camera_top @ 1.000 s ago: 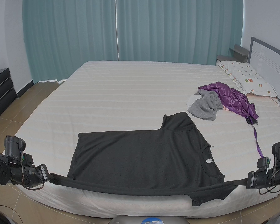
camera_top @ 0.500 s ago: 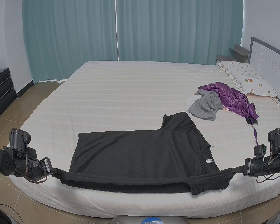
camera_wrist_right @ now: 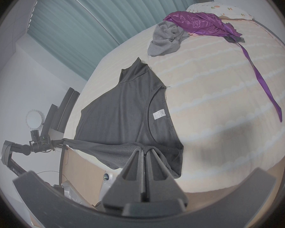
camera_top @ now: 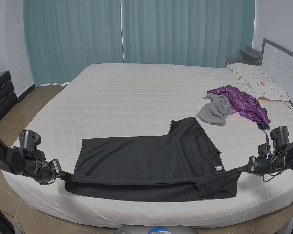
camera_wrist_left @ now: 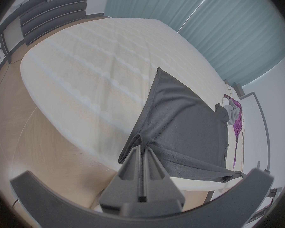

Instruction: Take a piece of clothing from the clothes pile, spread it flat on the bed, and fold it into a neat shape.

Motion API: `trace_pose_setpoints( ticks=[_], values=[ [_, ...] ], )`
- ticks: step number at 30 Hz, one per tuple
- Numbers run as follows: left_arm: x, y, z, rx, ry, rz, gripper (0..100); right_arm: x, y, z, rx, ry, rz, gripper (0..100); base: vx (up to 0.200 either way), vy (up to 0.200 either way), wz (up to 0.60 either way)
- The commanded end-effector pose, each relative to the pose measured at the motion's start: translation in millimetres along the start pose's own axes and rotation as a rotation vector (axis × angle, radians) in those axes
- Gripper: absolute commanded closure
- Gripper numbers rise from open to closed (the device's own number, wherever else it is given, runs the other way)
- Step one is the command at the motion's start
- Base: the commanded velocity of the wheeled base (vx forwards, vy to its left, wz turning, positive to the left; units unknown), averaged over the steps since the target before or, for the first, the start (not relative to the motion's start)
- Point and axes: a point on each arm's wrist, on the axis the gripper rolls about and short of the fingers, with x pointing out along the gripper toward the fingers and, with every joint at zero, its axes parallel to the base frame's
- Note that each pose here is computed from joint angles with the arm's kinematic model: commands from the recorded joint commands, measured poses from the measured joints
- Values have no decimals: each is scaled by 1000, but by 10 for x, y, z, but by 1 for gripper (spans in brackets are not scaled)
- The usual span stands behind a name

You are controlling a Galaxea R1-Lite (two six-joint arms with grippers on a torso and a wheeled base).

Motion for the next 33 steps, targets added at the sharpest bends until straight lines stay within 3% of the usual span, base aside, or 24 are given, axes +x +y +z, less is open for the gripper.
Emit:
trace_pose_setpoints(
  ticks=[1,25,26,33],
  values=[
    [178,-5,34,-3,37,14,100,171,-45,57,10,34,-5,100,0,0,0],
    [767,-131,293,-65,69,16,100,770,-128,294,84,86,1,100,0,0,0],
    [776,-138,299,-67,68,14,0,793,-138,294,89,91,0,0,0,0,0],
    [742,-158,319,-81,57,7,0,692,-85,308,115,65,28,0,0,0,0]
  ],
)
